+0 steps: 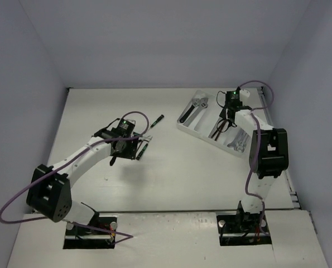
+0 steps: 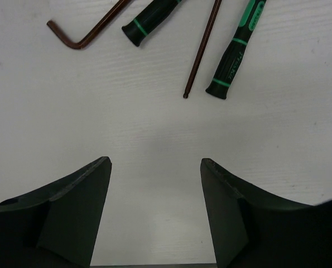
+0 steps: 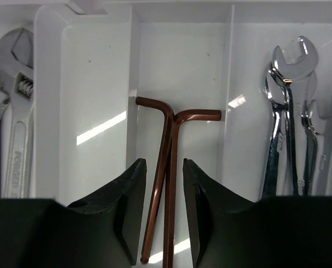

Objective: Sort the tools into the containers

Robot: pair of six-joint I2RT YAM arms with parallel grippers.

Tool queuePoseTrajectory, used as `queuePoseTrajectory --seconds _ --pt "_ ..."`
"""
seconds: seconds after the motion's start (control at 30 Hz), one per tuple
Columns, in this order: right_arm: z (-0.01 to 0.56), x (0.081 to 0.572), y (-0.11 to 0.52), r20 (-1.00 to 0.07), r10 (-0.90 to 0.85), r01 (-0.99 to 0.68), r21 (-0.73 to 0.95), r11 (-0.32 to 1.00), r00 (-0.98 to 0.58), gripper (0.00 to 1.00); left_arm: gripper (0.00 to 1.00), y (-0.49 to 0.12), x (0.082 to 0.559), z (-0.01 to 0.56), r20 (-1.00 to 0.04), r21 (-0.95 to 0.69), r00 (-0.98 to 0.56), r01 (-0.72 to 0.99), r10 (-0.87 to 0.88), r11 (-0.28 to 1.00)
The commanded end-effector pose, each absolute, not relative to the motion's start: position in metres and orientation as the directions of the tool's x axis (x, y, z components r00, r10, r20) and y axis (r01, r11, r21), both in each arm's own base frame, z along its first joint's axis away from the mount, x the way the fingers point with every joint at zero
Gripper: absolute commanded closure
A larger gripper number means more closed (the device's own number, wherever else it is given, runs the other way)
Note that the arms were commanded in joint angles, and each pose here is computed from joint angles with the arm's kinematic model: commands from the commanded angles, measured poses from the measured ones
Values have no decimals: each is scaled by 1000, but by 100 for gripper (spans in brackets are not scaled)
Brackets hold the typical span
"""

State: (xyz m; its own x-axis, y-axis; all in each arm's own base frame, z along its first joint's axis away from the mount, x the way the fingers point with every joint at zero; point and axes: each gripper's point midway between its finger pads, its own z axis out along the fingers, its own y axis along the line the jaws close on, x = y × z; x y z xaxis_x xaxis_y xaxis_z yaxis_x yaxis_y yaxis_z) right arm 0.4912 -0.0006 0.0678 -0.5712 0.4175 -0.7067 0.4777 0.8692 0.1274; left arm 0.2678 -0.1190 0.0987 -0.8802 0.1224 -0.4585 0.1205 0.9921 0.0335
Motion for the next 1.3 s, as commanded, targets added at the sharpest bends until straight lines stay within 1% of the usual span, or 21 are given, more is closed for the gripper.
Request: queuePoseTrajectory --seconds 0.0,0.13,0.2,0.27,0.37,0.57,0.8,0.83,1.0,1.03,1.17,1.27 --pt "157 486 -1 -812 378 400 198 895 -445 70 43 -139 312 114 -532 31 -830 181 169 983" --pt "186 459 10 -829 364 323 237 916 -424 69 55 -152 337 97 -496 57 -840 221 220 973" --pt "181 443 16 -822 355 295 239 925 -446 68 59 -158 346 92 -486 60 -840 244 242 968" --pt "191 433 21 -827 357 264 262 928 -434 68 62 -164 355 87 -477 62 -840 260 258 964" --pt "186 411 26 -816 366 237 287 928 -447 67 69 -175 366 76 -454 40 -849 282 269 959" --pt "170 386 38 -785 380 195 327 925 -489 68 72 -182 378 57 -419 33 -864 292 279 956" --pt "169 377 38 -789 372 183 324 928 -489 67 73 -184 381 42 -384 5 -881 295 274 955" --pt "169 377 38 -788 373 183 326 928 -490 67 75 -187 379 40 -376 -13 -885 301 275 953" --pt "168 377 39 -786 377 183 330 926 -491 67 95 -190 368 26 -324 -50 -908 298 267 953" --pt "168 377 39 -786 377 183 329 926 -490 67 97 -189 366 24 -315 -52 -912 295 265 954" --pt "170 377 39 -788 377 180 332 926 -487 67 100 -189 360 23 -303 -61 -918 285 254 957" --pt "176 377 44 -793 373 151 344 927 -481 67 100 -193 361 40 -338 -84 -911 281 238 956"
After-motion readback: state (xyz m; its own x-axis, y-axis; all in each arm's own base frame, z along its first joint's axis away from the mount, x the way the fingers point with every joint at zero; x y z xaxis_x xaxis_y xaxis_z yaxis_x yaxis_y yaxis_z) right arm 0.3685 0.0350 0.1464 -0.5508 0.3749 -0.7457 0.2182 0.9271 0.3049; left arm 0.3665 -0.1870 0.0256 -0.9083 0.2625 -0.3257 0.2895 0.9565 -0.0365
